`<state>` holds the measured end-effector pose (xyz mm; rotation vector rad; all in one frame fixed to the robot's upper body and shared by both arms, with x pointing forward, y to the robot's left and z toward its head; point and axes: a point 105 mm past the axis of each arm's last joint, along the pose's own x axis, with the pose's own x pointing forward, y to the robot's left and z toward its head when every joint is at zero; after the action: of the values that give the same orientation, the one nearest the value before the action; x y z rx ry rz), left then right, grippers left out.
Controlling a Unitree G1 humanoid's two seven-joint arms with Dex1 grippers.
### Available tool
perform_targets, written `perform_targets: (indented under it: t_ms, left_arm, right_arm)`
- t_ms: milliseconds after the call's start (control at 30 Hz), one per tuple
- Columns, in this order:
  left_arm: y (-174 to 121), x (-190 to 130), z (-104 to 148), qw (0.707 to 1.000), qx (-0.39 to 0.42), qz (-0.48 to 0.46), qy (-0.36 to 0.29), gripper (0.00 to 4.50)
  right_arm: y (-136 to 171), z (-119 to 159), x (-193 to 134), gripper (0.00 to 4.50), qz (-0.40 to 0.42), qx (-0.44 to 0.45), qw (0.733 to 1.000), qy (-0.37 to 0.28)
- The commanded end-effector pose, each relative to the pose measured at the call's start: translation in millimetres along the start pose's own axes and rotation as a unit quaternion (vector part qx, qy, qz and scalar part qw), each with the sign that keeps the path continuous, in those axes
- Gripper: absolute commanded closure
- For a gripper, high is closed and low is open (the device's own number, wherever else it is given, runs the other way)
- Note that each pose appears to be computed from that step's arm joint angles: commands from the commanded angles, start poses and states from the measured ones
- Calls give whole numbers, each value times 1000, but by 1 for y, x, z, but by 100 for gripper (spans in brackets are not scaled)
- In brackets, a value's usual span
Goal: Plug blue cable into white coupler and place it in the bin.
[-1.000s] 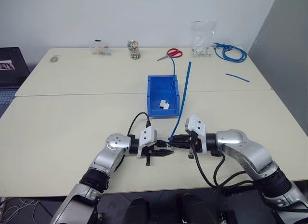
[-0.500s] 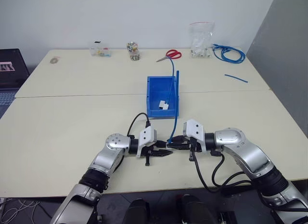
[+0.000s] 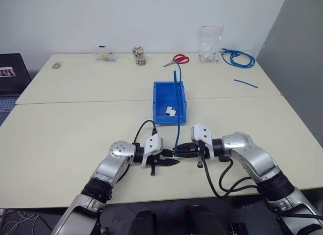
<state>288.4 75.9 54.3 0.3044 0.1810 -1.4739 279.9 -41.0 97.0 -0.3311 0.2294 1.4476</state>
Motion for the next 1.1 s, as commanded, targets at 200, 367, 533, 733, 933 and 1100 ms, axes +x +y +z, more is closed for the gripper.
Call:
perform_targets:
  t_ms: [200, 367, 533, 733, 933, 1100]
  left_arm:
    - [-7, -1, 1, 1000, 4, -7, 2, 371]
    - [-7, -2, 1, 1000, 5, -8, 3, 371]
    - [-6, -3, 2, 1000, 7, -7, 4, 371]
    - [-6, -4, 2, 1000, 7, -7, 4, 371]
    - [-5, -5, 2, 1000, 6, -6, 5, 371]
    - [-4, -4, 3, 1000, 8, -2, 4, 371]
  right_arm:
    - [18, -27, 9, 433, 42, -12, 999, 30]
    - [20, -21, 8, 433, 56, -43, 997, 13]
    - [21, -18, 10, 433, 64, -46, 997, 1]
    - [26, -19, 12, 433, 78, -90, 993, -3]
    - [19, -27, 13, 433, 67, -71, 995, 12]
    - [13, -40, 14, 433, 45, 13, 999, 28]
